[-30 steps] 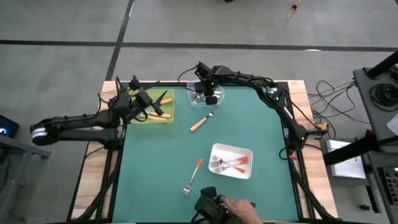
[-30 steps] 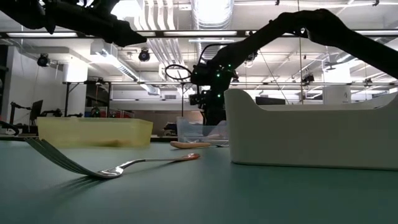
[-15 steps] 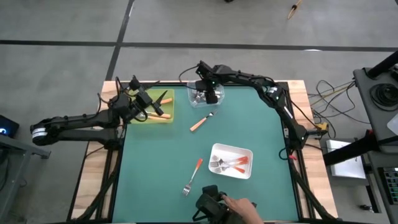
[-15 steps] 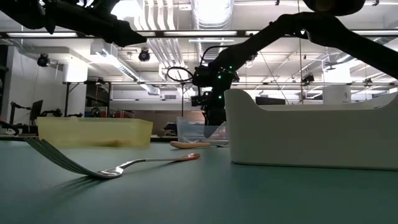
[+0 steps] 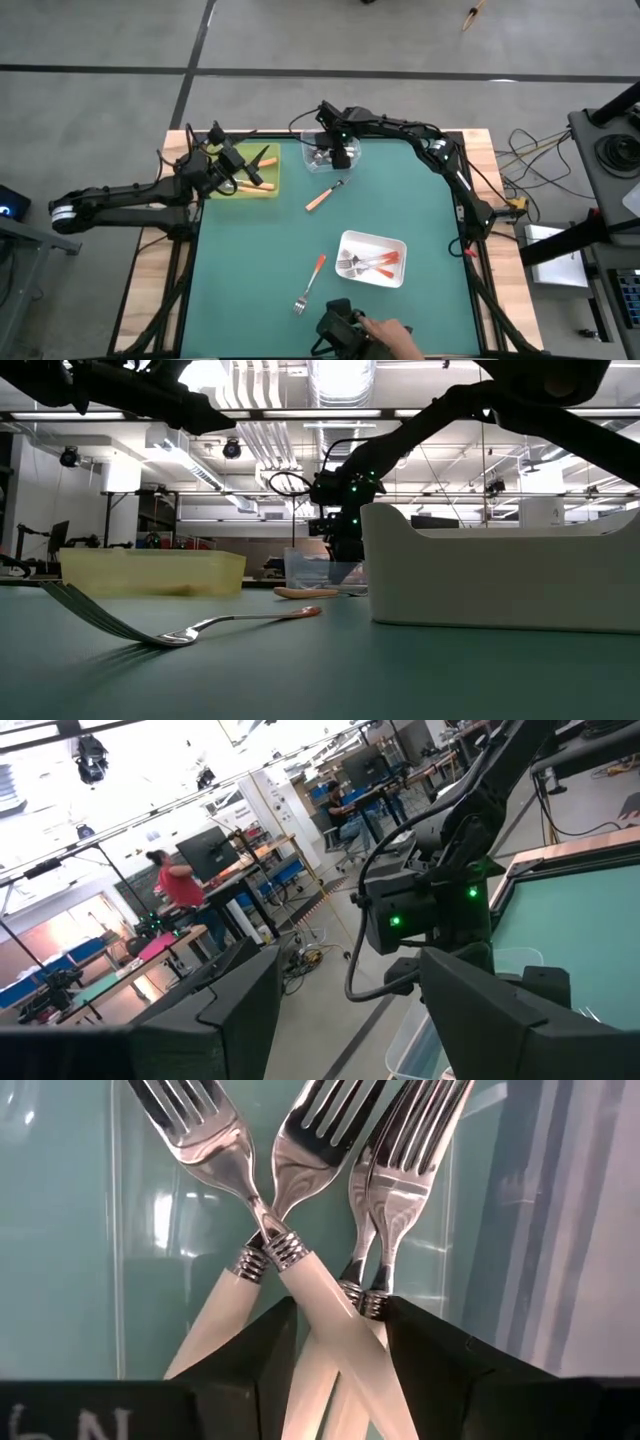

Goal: Sort silverware by color (type)
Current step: Put the white fork into the transparent bin

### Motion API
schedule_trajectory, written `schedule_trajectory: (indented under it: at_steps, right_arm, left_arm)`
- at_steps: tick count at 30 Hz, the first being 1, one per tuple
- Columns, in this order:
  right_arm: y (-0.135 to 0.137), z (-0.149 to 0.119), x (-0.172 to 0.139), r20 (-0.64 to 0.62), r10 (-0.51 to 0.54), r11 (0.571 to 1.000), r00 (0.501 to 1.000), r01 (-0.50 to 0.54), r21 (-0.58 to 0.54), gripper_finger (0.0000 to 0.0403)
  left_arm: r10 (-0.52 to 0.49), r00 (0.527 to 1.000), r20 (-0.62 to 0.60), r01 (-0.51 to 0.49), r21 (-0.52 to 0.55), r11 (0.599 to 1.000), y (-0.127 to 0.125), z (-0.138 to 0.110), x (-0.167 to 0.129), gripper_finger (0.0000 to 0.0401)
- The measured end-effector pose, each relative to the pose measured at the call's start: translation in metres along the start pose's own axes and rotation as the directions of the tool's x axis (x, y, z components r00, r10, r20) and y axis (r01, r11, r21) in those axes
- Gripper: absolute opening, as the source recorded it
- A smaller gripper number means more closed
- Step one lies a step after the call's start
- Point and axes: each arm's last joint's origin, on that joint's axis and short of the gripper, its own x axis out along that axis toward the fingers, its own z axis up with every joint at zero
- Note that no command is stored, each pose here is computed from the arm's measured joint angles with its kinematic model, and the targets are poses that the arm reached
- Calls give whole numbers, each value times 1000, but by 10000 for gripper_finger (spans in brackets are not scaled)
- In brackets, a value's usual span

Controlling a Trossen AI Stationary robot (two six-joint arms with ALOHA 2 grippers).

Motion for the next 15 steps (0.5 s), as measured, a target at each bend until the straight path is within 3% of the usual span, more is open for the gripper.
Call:
schedule_trajectory:
  at_steps: [15]
  right_arm:
    - [-2, 2, -6, -3, -1, 1000, 1000, 1, -7, 41]
  left_arm:
    - [0, 1000, 0, 0, 4, 1000, 0, 0, 0, 219]
